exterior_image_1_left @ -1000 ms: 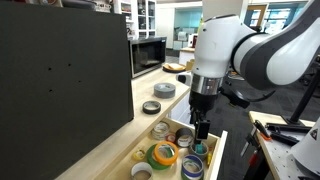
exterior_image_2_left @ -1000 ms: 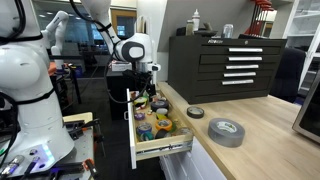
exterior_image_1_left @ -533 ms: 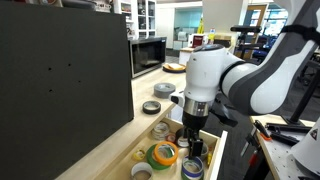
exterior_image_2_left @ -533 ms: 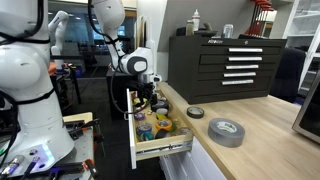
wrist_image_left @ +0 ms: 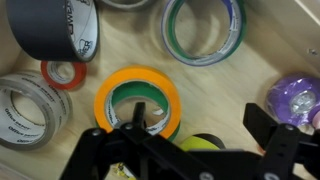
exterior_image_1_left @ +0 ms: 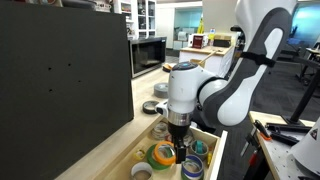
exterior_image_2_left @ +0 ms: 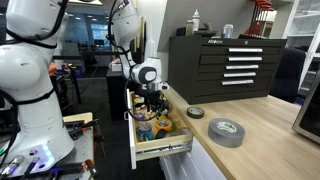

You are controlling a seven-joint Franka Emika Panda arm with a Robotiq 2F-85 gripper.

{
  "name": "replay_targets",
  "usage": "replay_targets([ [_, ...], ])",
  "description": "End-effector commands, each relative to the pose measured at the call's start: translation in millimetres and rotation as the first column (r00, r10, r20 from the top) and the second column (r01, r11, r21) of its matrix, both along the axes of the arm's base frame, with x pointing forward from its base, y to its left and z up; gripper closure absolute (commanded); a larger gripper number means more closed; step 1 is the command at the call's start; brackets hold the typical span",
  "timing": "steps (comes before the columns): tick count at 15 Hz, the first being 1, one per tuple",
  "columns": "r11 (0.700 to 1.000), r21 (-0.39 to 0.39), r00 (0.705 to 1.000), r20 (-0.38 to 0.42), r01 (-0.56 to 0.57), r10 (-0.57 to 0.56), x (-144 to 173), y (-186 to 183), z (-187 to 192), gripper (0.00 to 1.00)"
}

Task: Remove the orange masking tape from the drawer and put it on the table

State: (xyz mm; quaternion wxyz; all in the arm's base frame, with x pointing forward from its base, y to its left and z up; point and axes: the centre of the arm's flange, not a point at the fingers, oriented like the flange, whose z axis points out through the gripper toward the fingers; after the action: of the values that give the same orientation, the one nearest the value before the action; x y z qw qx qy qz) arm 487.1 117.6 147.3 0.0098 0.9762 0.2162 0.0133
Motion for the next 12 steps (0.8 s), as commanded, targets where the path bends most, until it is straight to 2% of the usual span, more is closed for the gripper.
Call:
replay_targets([
  [1, 1.000, -0.005, 1.000, 0.007, -0.022, 0.022, 28, -8, -24, 0.00],
  [10, 1.000, 0.018, 0.999, -0.028, -0.021, 0.021, 43, -13, -61, 0.00],
  [11, 1.000, 0.018, 0.999, -0.023, -0.023, 0.024, 43, -14, -62, 0.25],
  [12, 1.000, 0.016, 0.999, -0.022, -0.022, 0.023, 43, -15, -62, 0.28],
])
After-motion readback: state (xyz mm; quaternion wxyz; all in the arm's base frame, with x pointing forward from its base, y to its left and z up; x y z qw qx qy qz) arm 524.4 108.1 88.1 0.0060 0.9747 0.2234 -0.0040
